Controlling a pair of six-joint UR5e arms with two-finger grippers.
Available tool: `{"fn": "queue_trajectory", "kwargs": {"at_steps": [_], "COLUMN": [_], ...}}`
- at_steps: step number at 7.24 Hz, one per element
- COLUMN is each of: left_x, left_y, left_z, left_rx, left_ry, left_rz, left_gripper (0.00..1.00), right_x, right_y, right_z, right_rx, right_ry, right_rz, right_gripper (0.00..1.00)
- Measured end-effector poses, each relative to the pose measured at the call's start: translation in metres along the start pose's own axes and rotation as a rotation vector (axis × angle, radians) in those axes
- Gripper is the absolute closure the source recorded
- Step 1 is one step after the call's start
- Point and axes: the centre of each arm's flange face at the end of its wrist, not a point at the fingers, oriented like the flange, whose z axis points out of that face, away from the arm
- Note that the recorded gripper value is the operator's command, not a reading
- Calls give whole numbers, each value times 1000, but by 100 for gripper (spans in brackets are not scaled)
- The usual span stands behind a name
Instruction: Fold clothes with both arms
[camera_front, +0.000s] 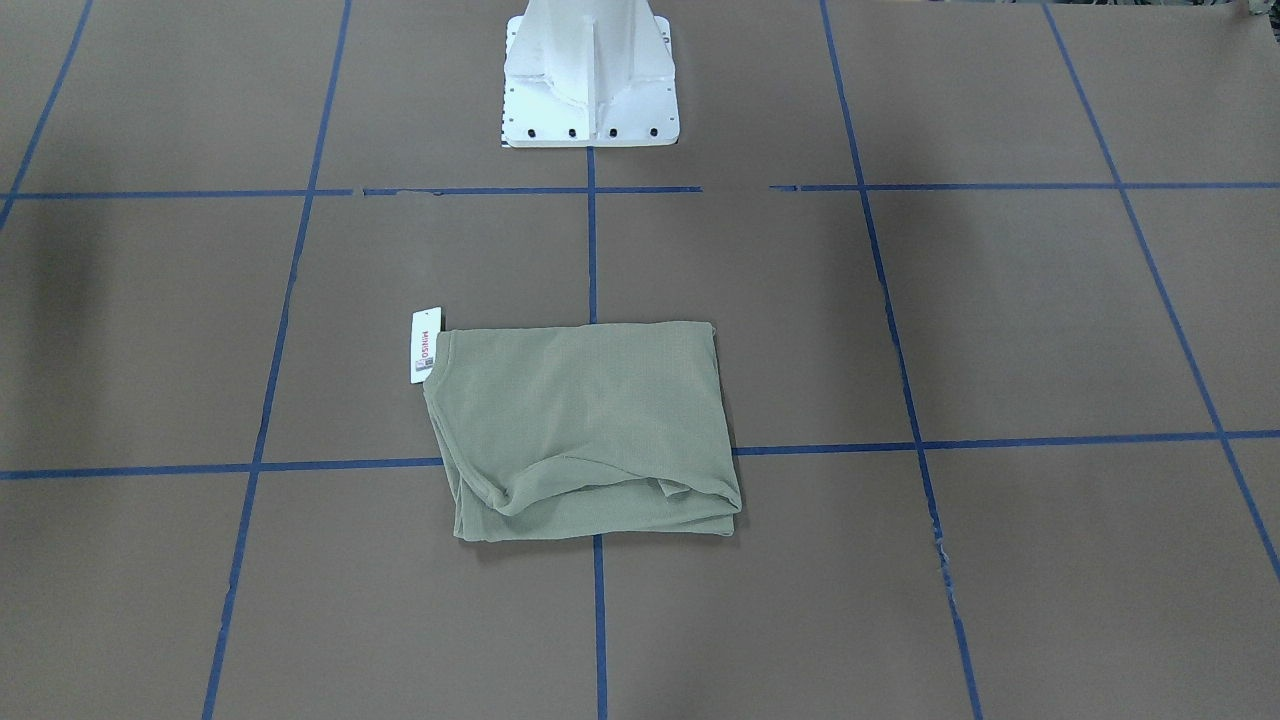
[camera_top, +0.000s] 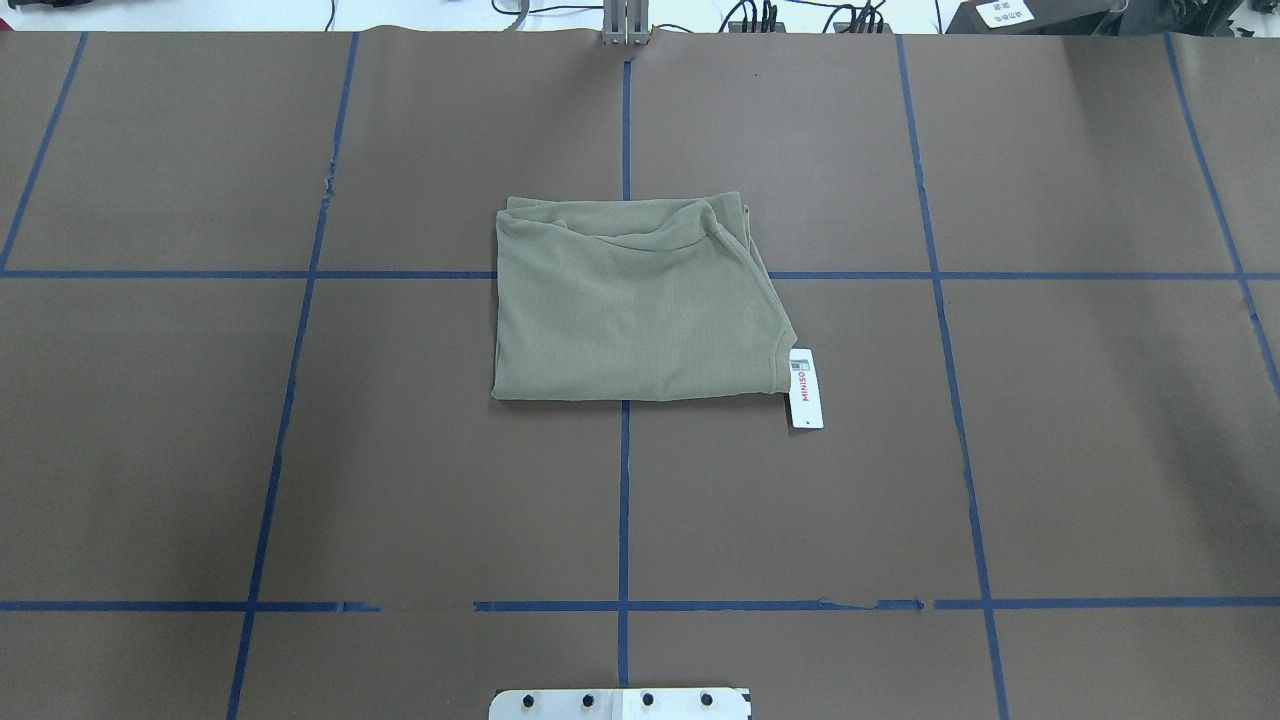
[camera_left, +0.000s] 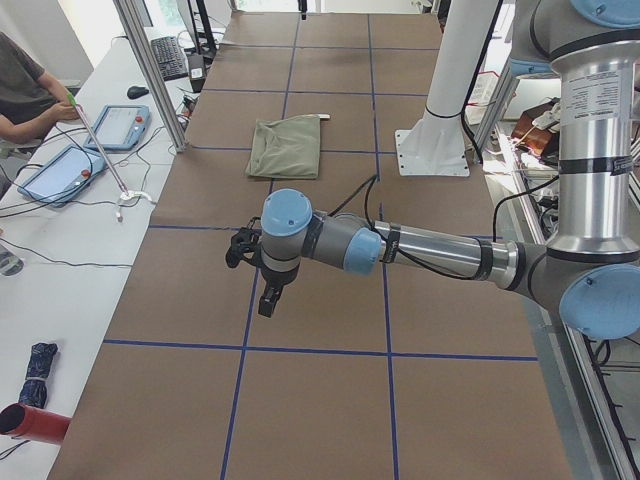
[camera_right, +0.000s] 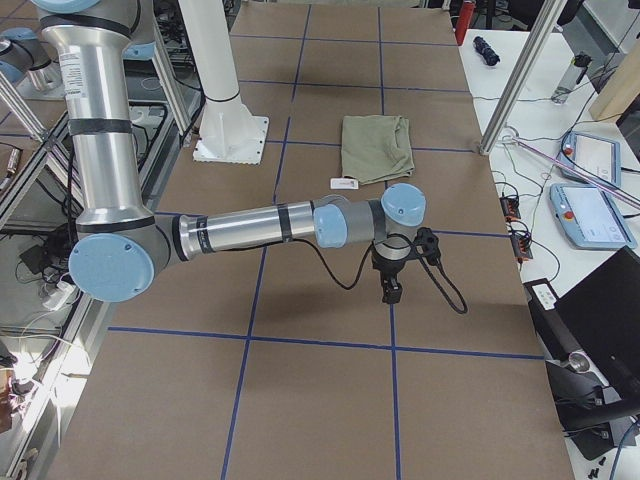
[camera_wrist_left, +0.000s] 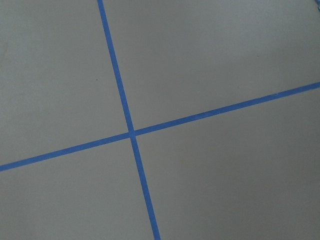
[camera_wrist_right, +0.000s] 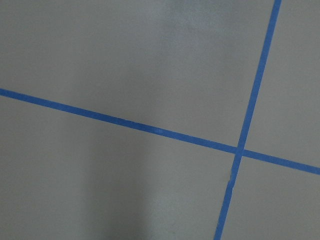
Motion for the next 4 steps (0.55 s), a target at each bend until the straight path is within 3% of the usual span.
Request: {"fn": "queue_trajectory", "kwargs": {"at_steps": [4], "left_x": [0], "left_y": [0], "left_z": [0], "left_rx": [-1], "left_ry": [0], "left_rz": [-1], "left_gripper": [0], "right_x": [1], "right_y": [3], "right_z": [0], "right_rx": [1], "right_ry": [9], "right_rz": [-1], "right_gripper": [0]}}
